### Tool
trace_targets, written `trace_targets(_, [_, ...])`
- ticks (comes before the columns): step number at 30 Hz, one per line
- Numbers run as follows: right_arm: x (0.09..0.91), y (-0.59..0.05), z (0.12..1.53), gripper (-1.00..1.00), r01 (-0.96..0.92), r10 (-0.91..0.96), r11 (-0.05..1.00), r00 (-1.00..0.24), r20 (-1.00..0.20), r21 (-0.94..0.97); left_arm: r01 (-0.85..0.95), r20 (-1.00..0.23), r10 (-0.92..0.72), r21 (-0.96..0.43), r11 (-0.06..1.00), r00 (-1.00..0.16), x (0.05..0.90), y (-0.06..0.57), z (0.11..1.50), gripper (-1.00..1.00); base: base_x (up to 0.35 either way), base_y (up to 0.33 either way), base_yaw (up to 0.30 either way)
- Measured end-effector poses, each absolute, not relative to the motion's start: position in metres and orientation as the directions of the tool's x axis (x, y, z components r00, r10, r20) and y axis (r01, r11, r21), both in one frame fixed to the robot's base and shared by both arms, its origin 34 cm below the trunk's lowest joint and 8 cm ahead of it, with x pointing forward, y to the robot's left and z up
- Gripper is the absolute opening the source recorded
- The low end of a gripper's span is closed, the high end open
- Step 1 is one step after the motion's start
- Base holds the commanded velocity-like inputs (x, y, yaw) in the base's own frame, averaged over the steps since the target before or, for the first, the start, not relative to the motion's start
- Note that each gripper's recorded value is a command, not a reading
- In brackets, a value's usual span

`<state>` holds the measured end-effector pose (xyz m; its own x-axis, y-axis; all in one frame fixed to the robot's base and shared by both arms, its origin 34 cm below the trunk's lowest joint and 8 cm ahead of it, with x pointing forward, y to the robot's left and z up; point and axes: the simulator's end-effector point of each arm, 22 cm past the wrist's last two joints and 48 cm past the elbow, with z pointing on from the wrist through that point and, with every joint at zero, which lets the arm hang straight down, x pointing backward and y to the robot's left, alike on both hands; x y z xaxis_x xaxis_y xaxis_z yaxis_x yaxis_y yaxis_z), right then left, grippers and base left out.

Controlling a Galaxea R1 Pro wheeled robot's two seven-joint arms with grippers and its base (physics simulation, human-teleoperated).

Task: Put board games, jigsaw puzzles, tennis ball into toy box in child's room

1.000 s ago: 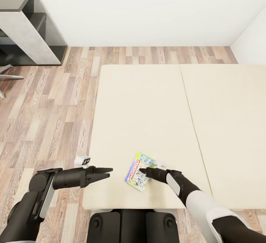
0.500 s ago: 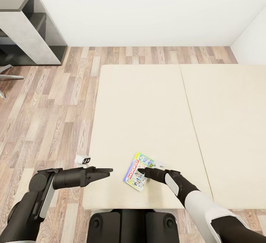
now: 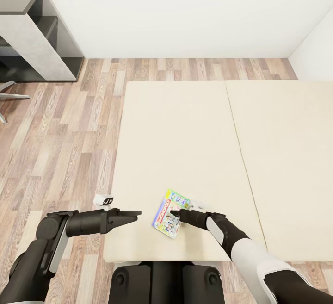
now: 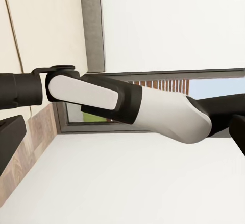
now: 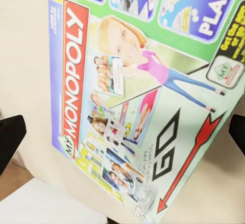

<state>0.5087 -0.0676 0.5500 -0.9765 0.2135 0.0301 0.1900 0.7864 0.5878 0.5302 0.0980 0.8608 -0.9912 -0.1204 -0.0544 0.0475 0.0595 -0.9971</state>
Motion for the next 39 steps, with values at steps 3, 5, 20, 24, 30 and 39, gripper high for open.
trace_targets(3, [0.509, -0.066, 0.551, 1.0, 0.188, 0.212, 0.785, -0.977, 0.029, 0.591, 0.048, -0.055, -0.12, -0.997, 0.06, -0.991, 0.53, 0.098, 0.861, 1.0, 0.0, 0.0, 0.0])
trace_targets(5, [0.509, -0.066, 0.551, 1.0, 0.188, 0.213, 0.784, -0.977, 0.029, 0.592, 0.048, -0.055, -0.12, -0.997, 0.06, -0.991, 0.53, 0.098, 0.861, 1.0, 0.0, 0.0, 0.0])
trace_targets(20, [0.562, -0.053, 0.57, 1.0, 0.124, 0.207, 0.784, -0.976, -0.068, 0.608, 0.055, -0.063, -0.12, -0.996, 0.063, -0.991, 0.53, 0.099, 0.86, 1.0, 0.0, 0.0, 0.0])
trace_targets(24, [0.563, -0.058, 0.566, 1.0, 0.129, 0.202, 0.811, -0.977, -0.066, 0.57, 0.056, -0.064, -0.12, -0.996, 0.064, -0.991, 0.53, 0.099, 0.86, 1.0, 0.0, 0.0, 0.0])
trace_targets(30, [0.565, -0.061, 0.563, 1.0, 0.129, 0.203, 0.825, -0.976, -0.075, 0.55, 0.057, -0.064, -0.12, -0.996, 0.064, -0.991, 0.53, 0.099, 0.86, 1.0, 0.0, 0.0, 0.0])
trace_targets(39, [0.568, -0.072, 0.561, 1.0, 0.132, 0.213, 0.832, -0.973, -0.09, 0.539, 0.058, -0.065, -0.12, -0.996, 0.064, -0.991, 0.53, 0.099, 0.86, 1.0, 0.0, 0.0, 0.0])
